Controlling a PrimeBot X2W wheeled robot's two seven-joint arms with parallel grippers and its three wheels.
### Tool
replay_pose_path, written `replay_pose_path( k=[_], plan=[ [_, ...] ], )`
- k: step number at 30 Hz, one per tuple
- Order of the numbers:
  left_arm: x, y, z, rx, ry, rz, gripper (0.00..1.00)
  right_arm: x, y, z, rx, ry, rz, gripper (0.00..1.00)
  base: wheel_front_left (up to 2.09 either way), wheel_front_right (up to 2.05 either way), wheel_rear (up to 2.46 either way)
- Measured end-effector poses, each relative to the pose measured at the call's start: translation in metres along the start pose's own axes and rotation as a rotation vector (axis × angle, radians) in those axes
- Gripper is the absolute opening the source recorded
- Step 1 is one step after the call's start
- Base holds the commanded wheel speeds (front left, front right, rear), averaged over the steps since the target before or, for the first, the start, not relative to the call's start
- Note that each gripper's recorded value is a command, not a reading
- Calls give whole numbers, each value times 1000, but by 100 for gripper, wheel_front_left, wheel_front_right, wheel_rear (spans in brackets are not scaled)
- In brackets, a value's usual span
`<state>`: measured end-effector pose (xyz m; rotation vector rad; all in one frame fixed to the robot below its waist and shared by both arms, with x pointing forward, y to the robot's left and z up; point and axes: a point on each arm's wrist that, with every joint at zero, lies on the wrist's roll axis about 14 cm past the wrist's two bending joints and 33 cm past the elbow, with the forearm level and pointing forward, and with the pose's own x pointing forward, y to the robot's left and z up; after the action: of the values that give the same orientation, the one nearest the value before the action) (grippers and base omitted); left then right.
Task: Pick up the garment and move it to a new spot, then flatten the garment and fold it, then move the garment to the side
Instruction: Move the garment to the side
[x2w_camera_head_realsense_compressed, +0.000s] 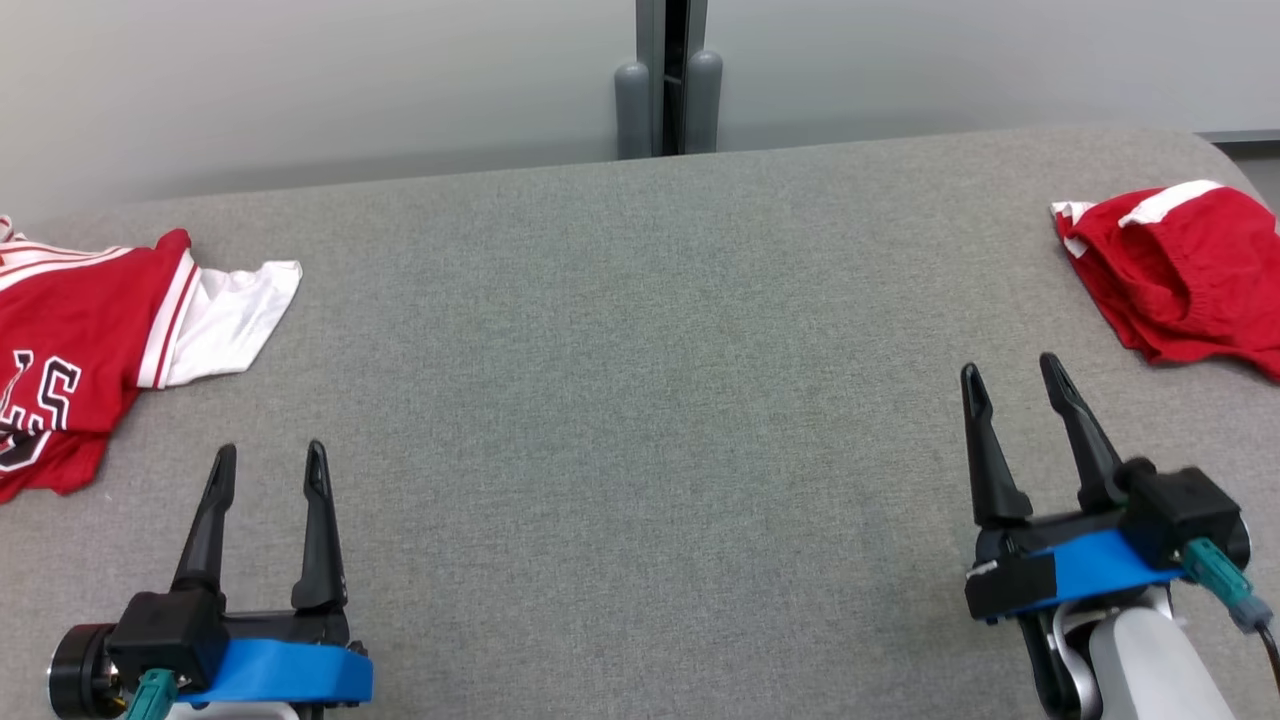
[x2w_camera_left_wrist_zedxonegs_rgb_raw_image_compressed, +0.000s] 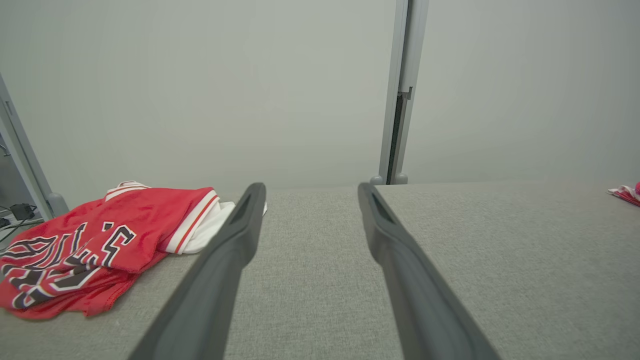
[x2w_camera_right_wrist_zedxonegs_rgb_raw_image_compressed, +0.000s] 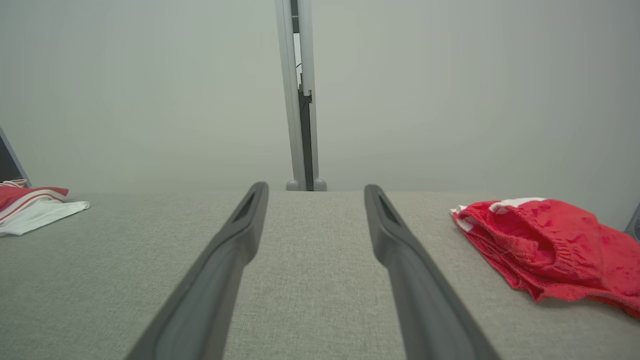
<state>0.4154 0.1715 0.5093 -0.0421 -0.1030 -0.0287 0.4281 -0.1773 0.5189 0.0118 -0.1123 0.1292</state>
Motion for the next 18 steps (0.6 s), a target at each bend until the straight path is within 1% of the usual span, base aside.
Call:
replay_pose_path(
  k=[9, 18],
  plan=[
    [-14, 2, 0, 1, 10, 10, 100, -34, -6, -4, 55, 11, -73, 100, 0, 0, 0],
    [-20, 2, -1, -6, 16, 13, 100, -44, -5, -7, 58, 19, -85, 100, 0, 0, 0]
  ],
)
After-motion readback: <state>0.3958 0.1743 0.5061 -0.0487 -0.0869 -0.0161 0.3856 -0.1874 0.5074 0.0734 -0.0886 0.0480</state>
